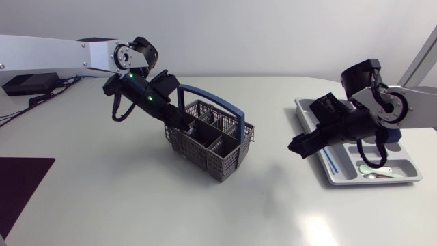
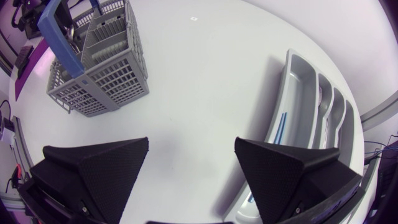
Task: Unload the cutlery basket into the drawer organizer.
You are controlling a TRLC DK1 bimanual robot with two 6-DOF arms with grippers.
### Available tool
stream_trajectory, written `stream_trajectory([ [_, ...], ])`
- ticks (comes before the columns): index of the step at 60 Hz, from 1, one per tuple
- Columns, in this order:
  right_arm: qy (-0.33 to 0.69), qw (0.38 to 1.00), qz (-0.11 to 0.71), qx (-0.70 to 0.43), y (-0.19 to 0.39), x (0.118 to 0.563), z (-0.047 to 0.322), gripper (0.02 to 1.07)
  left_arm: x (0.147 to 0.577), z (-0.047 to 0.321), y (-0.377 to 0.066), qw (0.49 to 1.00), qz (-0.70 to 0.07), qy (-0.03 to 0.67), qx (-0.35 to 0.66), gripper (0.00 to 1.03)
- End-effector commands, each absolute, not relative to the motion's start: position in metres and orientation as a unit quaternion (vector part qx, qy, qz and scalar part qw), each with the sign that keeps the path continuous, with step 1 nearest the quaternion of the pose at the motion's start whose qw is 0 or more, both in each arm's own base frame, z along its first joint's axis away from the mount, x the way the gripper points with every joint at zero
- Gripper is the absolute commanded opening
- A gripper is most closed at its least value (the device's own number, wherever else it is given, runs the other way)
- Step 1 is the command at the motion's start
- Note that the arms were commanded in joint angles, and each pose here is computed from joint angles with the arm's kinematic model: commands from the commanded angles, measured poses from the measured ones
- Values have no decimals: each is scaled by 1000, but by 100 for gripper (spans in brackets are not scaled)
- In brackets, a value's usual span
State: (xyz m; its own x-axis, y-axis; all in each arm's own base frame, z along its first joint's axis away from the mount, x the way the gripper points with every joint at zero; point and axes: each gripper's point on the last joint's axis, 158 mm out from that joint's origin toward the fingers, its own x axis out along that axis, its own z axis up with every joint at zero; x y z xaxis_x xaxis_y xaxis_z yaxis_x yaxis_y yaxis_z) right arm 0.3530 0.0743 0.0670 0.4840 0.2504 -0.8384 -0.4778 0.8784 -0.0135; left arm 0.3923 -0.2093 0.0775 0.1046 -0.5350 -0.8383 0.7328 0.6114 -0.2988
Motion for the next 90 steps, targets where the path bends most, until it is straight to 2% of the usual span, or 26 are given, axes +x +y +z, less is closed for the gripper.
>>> stream_trajectory([
  [1, 465, 851, 209, -128, 69, 348, 61, 102, 391, 76, -210, 729, -433, 522, 87, 35],
  [10, 465, 850, 209, -128, 69, 347, 60, 102, 381, 77, -214, 718, -446, 527, 89, 29],
  [33, 466, 850, 209, -129, 68, 344, 57, 102, 366, 85, -238, 699, -495, 511, 72, 24],
  [35, 466, 850, 209, -129, 67, 344, 56, 102, 365, 86, -240, 697, -499, 509, 72, 20],
  [50, 466, 850, 208, -130, 65, 343, 55, 102, 360, 99, -242, 693, -510, 506, 65, 6],
  [68, 461, 853, 206, -130, 63, 341, 56, 102, 353, 113, -245, 684, -522, 508, 45, 4],
  [84, 442, 861, 209, -138, 63, 340, 70, 102, 334, 173, -248, 688, -548, 476, 3, 4],
  [90, 425, 868, 212, -143, 65, 338, 81, 102, 322, 213, -243, 700, -561, 440, -29, 4],
])
